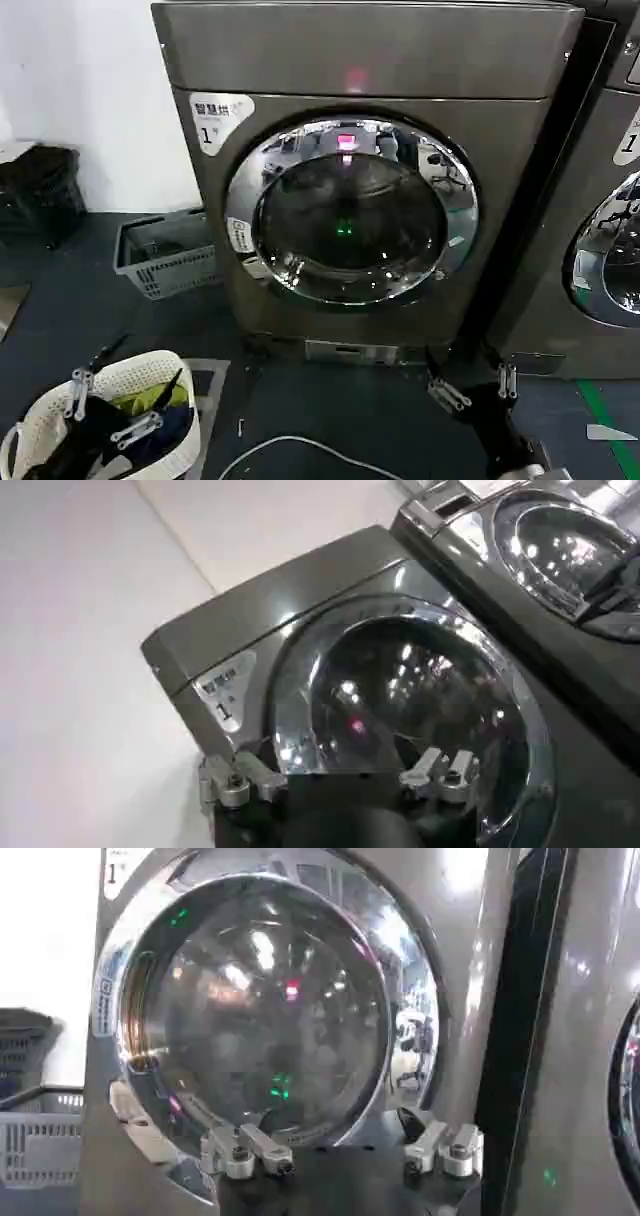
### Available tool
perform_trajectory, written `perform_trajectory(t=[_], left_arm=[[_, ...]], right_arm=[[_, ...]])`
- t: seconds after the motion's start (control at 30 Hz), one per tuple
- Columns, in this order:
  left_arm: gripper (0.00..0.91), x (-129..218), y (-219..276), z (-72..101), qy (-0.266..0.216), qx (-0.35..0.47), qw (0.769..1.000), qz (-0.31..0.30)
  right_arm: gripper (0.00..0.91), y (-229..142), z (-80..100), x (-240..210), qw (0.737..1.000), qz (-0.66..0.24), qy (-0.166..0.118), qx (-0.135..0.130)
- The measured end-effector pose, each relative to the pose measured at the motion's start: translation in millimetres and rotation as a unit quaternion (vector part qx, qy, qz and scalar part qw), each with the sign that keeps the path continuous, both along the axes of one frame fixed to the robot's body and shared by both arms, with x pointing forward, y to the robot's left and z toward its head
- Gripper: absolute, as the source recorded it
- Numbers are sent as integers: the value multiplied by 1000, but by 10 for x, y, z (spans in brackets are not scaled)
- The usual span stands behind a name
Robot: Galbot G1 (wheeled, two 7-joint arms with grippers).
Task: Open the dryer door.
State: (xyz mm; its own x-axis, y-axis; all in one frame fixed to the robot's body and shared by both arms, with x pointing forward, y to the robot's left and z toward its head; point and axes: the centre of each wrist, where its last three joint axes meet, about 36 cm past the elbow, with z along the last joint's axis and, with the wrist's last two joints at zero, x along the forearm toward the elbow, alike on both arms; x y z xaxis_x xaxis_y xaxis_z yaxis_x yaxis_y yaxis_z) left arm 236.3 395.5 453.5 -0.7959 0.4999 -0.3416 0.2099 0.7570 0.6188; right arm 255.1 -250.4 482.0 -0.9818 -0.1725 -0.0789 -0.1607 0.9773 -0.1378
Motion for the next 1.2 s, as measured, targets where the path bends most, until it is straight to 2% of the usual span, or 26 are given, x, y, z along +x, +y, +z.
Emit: perform_trajectory(t=[0.3, 0.57, 0.9, 1.2], left_arm=[[907, -8, -30, 34, 1, 1, 1000, -4], [907, -72, -55, 48, 7, 4, 1000, -6], [907, -152, -113, 96, 12, 17, 1000, -5], [907, -238, -178, 91, 19, 21, 1000, 3]], right_arm=[[907, -87, -58, 315, 998, 53, -11, -15], [907, -144, -35, 773, 990, 129, -28, -43], [907, -58, -50, 1353, 974, 215, -51, -49], [907, 116, 81, 1886, 960, 260, -81, -60]])
